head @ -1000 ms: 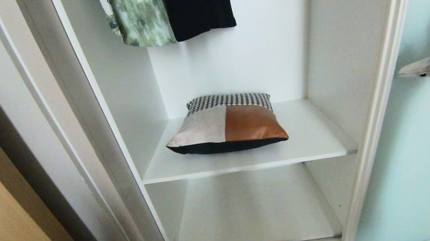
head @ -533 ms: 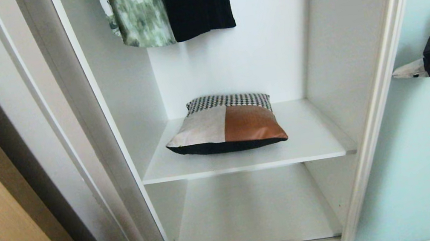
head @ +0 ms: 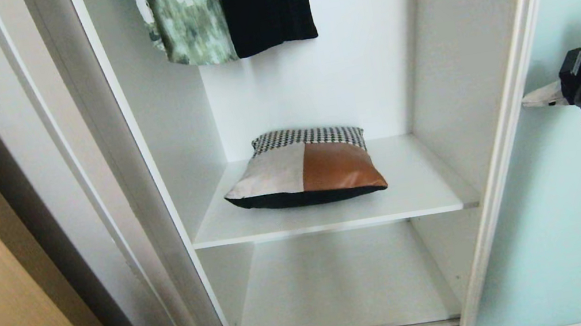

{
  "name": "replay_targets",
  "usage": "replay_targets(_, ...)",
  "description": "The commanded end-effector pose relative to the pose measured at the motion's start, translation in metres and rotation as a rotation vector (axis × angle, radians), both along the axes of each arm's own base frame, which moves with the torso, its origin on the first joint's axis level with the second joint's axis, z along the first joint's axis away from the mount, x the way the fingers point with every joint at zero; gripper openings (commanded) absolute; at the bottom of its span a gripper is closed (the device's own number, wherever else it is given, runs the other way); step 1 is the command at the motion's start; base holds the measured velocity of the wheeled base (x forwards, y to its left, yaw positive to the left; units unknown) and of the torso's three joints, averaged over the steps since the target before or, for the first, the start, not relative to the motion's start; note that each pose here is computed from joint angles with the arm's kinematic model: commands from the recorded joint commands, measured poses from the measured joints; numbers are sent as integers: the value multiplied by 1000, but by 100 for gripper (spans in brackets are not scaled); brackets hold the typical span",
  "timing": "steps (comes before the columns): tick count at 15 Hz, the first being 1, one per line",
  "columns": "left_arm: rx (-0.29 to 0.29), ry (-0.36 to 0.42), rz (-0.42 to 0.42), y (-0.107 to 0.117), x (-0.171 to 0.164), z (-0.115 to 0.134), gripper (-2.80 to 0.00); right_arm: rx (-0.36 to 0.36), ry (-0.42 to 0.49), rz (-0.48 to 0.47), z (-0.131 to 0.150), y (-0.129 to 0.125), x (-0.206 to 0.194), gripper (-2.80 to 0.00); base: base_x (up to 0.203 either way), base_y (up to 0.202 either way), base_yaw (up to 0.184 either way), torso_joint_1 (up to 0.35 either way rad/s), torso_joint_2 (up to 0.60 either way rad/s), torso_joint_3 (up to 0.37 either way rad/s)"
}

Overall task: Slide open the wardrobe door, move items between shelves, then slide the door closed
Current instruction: Close the door

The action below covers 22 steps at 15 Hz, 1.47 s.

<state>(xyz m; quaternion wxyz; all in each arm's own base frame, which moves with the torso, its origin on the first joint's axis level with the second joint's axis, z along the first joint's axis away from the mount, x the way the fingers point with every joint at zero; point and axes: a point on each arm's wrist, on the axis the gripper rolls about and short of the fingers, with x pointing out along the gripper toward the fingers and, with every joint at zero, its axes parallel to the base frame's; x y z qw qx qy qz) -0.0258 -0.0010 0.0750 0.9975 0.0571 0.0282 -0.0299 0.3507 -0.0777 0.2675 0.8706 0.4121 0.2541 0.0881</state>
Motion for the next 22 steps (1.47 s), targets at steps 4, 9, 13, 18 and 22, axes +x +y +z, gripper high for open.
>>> replay_targets(4, -1, 2, 0, 0, 0, 0, -280, -24, 8, 94, 3, 53, -1, -280, 0, 0, 0, 0, 0, 0)
replay_targets(9, 1, 2, 0, 0, 0, 0, -280, -67, -35, 278, 19, 142, -27, -280, 0, 0, 0, 0, 0, 0)
replay_targets(13, 1, 2, 0, 0, 0, 0, -280, -71, -127, 383, 48, 173, -82, -280, 0, 0, 0, 0, 0, 0)
replay_targets(18, 1, 2, 0, 0, 0, 0, -280, -60, -243, 301, 77, 128, -158, -280, 0, 0, 0, 0, 0, 0)
replay_targets(22, 1, 2, 0, 0, 0, 0, -280, -101, -272, 11, 76, 74, -197, -280, 0, 0, 0, 0, 0, 0)
